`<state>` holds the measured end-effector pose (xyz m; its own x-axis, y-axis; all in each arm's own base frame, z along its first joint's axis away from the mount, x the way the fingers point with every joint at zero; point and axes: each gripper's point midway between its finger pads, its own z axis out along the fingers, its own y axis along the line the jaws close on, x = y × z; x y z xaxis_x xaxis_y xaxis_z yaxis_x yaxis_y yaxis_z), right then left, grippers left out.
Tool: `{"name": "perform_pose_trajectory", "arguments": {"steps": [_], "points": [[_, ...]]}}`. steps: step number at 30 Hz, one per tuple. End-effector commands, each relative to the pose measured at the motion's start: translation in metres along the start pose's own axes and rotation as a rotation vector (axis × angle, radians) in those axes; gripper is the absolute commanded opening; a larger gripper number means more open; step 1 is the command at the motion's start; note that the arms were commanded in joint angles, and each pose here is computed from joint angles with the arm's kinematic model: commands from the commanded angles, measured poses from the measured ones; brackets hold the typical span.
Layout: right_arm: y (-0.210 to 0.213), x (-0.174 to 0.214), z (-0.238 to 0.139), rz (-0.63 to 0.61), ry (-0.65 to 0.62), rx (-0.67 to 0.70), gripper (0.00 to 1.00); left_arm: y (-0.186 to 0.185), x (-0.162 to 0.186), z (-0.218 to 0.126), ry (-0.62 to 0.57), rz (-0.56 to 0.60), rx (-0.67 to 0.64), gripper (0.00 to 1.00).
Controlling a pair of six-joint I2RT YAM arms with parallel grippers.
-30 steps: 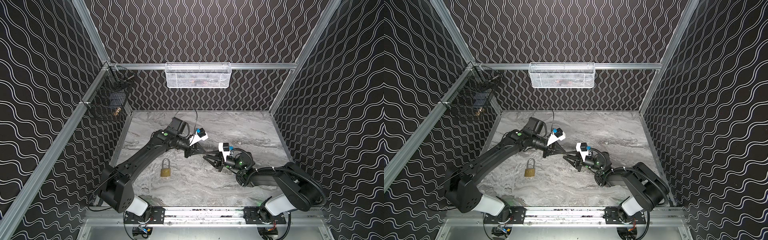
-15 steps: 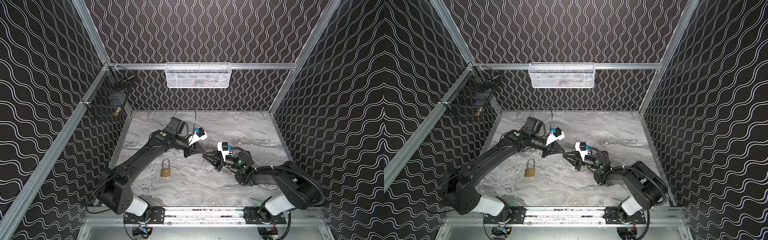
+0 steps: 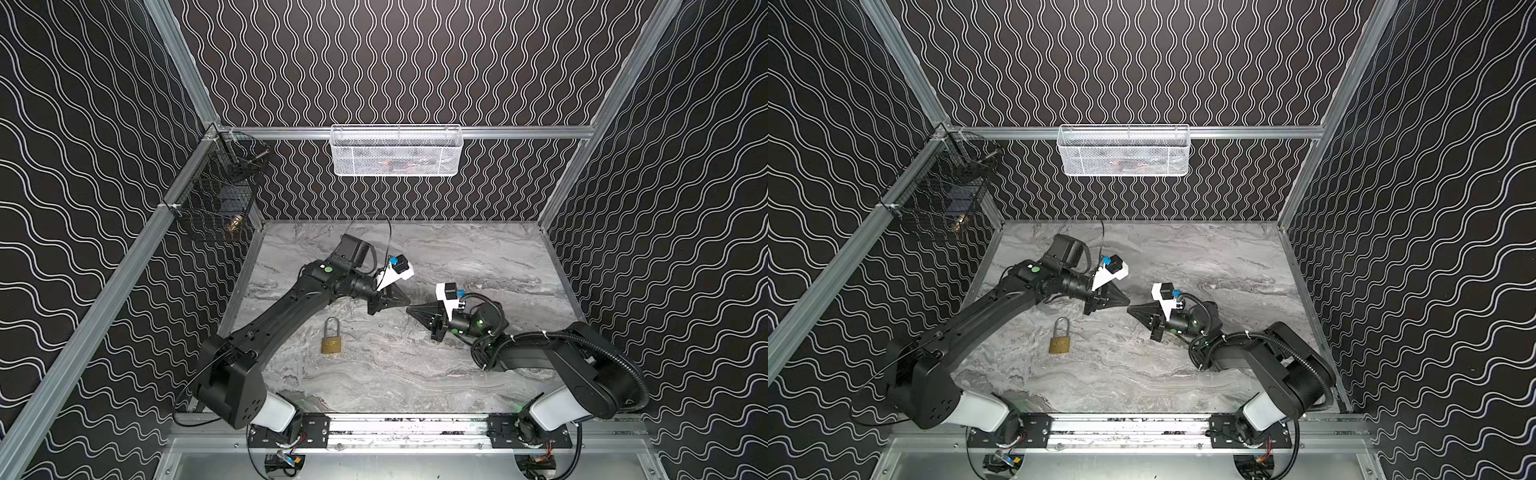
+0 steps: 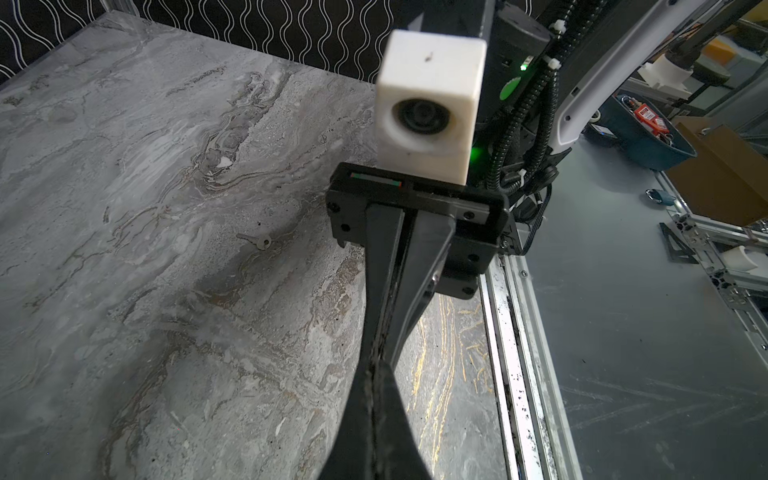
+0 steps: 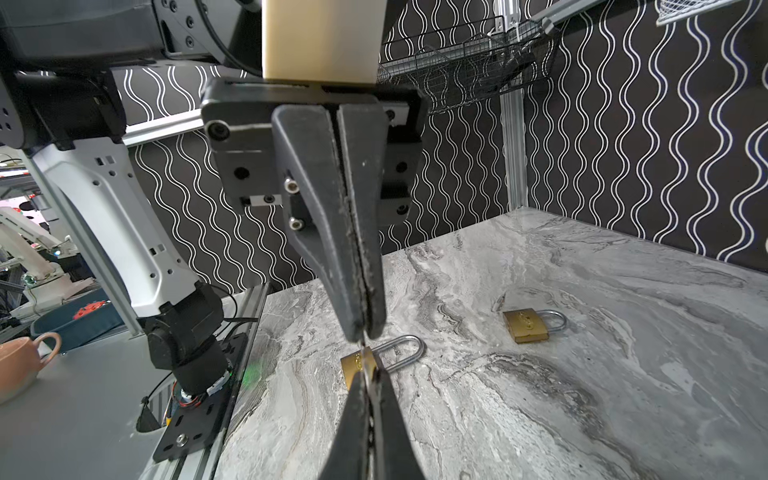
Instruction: Unlock with the key
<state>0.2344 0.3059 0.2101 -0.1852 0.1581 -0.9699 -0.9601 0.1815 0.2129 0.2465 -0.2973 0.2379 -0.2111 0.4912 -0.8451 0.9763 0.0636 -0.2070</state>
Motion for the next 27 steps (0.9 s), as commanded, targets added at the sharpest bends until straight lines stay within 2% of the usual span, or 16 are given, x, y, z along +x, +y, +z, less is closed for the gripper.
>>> {"name": "perform_pose_trajectory", "arguments": {"steps": [1,2,3,4,7,11,13,14,16,18,20,21,22,24,27], "points": [[0.007,-0.012,-0.001,-0.022,-0.046,-0.032,0.00,0.004,0.001,0.002,-0.004,-0.012,-0.007,0.07],[0.007,-0.013,-0.002,-0.020,-0.050,-0.034,0.00,0.007,0.002,0.003,0.002,-0.018,-0.018,0.20],[0.007,-0.014,-0.004,-0.018,-0.057,-0.033,0.00,0.010,0.004,0.003,0.009,-0.020,-0.037,0.48],[0.006,-0.015,-0.005,-0.015,-0.065,-0.032,0.00,0.015,0.005,0.003,0.015,-0.019,-0.065,0.96],[0.001,-0.019,-0.011,0.005,-0.087,-0.018,0.00,0.034,0.000,-0.010,-0.022,-0.039,-0.172,0.99],[-0.015,-0.026,-0.023,0.067,-0.138,0.005,0.00,0.065,-0.026,-0.059,-0.232,-0.092,-0.321,0.99],[-0.029,-0.027,-0.029,0.127,-0.150,0.036,0.00,0.085,-0.029,-0.088,-0.319,-0.145,-0.440,0.99],[-0.033,-0.028,-0.030,0.138,-0.155,0.044,0.00,0.093,-0.027,-0.098,-0.349,-0.177,-0.486,0.99],[-0.042,-0.029,-0.035,0.160,-0.171,0.088,0.00,0.120,-0.015,-0.116,-0.400,-0.347,-0.620,0.99],[-0.051,-0.029,-0.039,0.158,-0.188,0.151,0.00,0.135,0.005,-0.111,-0.386,-0.458,-0.649,0.99],[-0.071,-0.027,-0.047,0.183,-0.194,0.287,0.00,0.134,0.011,-0.089,-0.333,-0.391,-0.538,0.99],[-0.086,-0.019,-0.052,0.208,-0.163,0.383,0.00,0.138,0.015,-0.083,-0.300,-0.424,-0.532,0.99],[-0.104,-0.012,-0.058,0.223,-0.121,0.502,0.00,0.144,0.018,-0.083,-0.262,-0.483,-0.555,0.99],[-0.129,-0.002,-0.072,0.243,-0.046,0.687,0.00,0.153,0.022,-0.084,-0.168,-0.499,-0.578,0.99],[-0.143,-0.007,-0.098,0.221,-0.056,0.868,0.00,0.176,0.033,-0.095,-0.223,-0.583,-0.720,0.99]]}}
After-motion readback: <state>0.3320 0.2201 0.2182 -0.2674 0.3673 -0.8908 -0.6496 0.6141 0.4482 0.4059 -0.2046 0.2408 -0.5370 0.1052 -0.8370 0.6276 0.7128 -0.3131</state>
